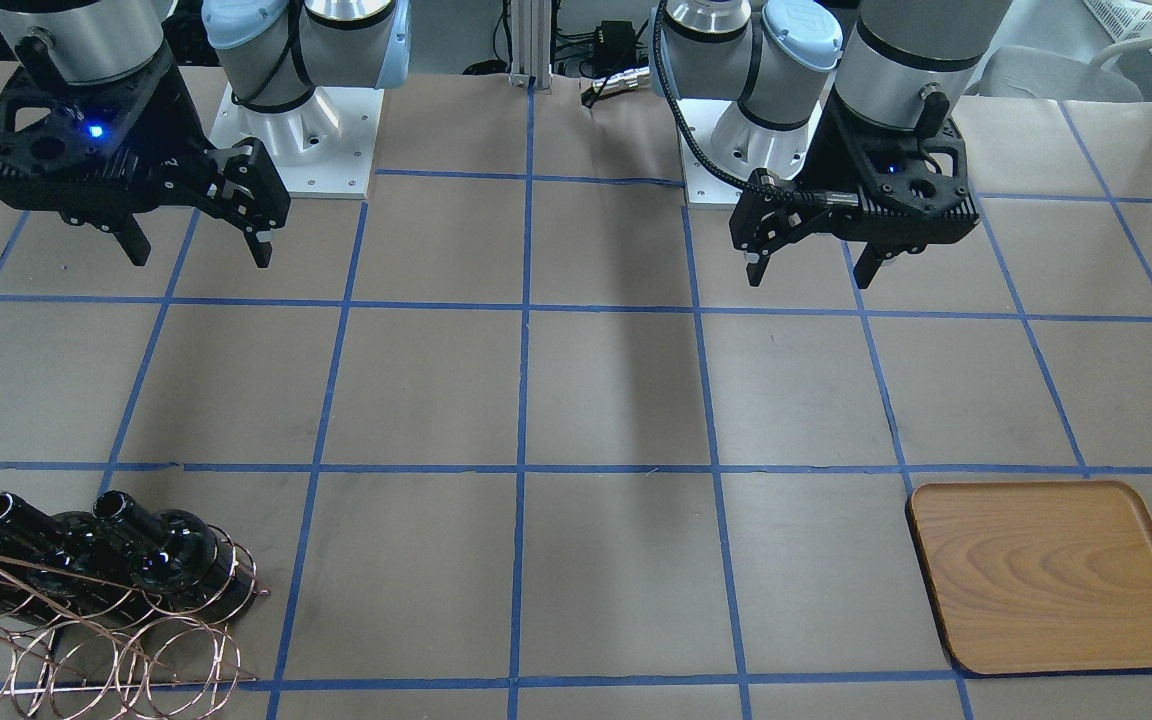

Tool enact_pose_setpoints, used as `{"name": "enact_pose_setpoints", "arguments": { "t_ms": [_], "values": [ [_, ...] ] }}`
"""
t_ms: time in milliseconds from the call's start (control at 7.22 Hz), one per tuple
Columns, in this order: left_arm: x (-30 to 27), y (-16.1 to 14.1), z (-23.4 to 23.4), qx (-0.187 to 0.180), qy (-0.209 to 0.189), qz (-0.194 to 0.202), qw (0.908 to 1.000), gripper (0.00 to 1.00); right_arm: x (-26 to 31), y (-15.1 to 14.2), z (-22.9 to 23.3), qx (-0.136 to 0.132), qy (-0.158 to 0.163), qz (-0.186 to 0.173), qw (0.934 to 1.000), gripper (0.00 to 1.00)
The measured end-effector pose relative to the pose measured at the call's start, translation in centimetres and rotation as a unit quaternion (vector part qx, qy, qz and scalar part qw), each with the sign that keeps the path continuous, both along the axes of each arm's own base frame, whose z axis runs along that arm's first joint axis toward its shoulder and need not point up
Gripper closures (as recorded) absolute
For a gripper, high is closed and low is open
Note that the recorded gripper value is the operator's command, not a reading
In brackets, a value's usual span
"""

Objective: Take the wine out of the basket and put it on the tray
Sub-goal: 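Lower the right gripper onto the nearest dark bottle in the copper rack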

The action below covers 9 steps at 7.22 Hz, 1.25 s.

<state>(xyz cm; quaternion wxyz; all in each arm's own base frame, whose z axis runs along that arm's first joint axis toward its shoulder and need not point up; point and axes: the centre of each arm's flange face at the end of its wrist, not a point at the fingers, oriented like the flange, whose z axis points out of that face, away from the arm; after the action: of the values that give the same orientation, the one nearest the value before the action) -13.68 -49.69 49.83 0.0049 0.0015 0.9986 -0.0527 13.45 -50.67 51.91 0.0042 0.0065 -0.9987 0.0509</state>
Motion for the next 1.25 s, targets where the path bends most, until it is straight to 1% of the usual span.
{"name": "enact_pose_setpoints", "arguments": {
  "t_ms": [415,554,692,969,1246],
  "values": [
    [0.2,0.0,0.0,0.000,0.000,0.002,1.0000,0.00,0.0,-0.2,-0.1,0.000,0.004,0.006,1.0000,0.00],
    [0.3,-0.1,-0.1,0.001,0.000,0.003,1.0000,0.00,-0.1,-0.8,0.0,-0.003,0.005,0.013,0.9999,0.00],
    [0.3,-0.1,-0.1,0.001,0.000,0.003,1.0000,0.00,-0.5,-1.9,0.2,-0.008,0.008,0.019,0.9998,0.00],
    [0.3,0.0,-0.2,0.002,0.000,0.003,1.0000,0.00,-2.0,-5.5,0.2,-0.007,0.019,0.016,0.9997,0.00],
    [0.3,-0.1,-0.3,0.001,0.000,0.003,1.0000,0.00,-6.3,-9.0,-1.8,0.006,0.019,0.021,0.9996,0.01]
  ]
}}
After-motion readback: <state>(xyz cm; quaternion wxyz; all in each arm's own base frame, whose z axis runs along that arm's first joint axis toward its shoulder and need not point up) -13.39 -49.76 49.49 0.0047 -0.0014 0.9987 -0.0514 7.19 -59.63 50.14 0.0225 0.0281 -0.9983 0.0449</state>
